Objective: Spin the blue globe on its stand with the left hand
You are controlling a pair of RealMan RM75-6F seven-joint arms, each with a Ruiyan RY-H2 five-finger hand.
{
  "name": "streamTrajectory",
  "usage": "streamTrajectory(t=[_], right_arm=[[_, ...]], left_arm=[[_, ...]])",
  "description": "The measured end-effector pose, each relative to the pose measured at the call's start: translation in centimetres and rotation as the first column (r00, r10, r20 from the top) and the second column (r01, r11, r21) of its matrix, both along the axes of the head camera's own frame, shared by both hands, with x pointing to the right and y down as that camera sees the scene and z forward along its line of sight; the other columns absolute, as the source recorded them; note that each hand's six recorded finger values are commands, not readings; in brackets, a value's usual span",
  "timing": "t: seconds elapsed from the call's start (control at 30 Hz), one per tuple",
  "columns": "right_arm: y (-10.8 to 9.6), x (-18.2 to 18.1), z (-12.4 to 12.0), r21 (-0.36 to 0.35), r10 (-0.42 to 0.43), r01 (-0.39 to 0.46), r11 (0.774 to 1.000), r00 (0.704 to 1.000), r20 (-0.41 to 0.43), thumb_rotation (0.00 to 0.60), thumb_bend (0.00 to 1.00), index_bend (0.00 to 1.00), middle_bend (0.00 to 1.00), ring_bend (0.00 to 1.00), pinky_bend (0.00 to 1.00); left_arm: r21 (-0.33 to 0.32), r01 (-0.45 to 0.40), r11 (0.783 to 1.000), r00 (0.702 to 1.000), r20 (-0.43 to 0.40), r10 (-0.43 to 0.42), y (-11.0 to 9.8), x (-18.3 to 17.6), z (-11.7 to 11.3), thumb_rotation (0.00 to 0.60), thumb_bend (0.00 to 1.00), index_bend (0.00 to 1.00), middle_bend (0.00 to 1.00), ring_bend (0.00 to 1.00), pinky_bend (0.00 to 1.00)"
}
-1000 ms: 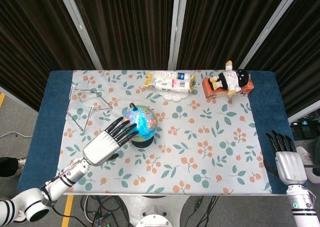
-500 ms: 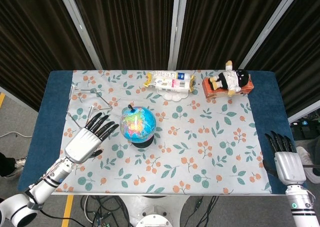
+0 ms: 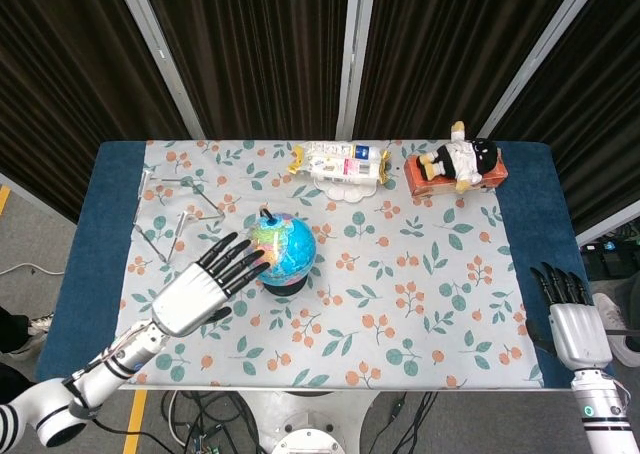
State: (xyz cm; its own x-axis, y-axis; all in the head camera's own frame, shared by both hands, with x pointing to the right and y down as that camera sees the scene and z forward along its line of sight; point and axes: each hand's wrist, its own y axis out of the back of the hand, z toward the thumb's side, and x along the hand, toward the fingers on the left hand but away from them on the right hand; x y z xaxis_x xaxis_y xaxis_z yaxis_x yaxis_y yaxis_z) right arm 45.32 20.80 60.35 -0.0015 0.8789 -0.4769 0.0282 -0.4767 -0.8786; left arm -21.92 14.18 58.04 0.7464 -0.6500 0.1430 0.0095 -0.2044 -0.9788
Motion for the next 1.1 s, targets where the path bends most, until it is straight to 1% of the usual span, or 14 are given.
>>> streamTrajectory(t=[0.17, 0.43, 0.8, 1.1], right_arm=[[0.0, 0.2, 0.0, 0.000, 0.004, -0.004, 1.000, 1.000, 0.002, 0.600, 0.29, 0.00, 0.00, 0.00, 0.00], [0.0, 0.5, -0.1, 0.003, 0.010, -0.010, 1.000, 1.000, 0.004, 0.600, 0.29, 0.00, 0.00, 0.00, 0.00], [0.0, 0.4, -0.2, 0.005, 0.008, -0.008, 1.000, 1.000, 0.005, 0.600, 0.29, 0.00, 0.00, 0.00, 0.00], [-0.1, 0.2, 0.0, 0.000, 0.003, -0.003, 1.000, 1.000, 0.004, 0.600, 0.29, 0.00, 0.00, 0.00, 0.00]], left_arm=[[-0.002, -0.038, 0.999, 0.999, -0.010, 0.038, -0.4, 2.1, 0.5, 0.600, 0.06, 0.08, 0.07, 0.00, 0.00], [-0.011, -0.058, 0.998, 0.998, 0.006, 0.058, -0.7, 3.3, 1.5, 0.600, 0.06, 0.08, 0.05, 0.00, 0.00], [-0.040, -0.040, 0.998, 0.998, 0.046, 0.041, -0.8, 2.8, 2.3, 0.600, 0.06, 0.08, 0.06, 0.00, 0.00], [-0.054, -0.005, 0.999, 0.998, 0.069, 0.009, -0.4, 1.1, 2.2, 0.600, 0.06, 0.08, 0.06, 0.00, 0.00]])
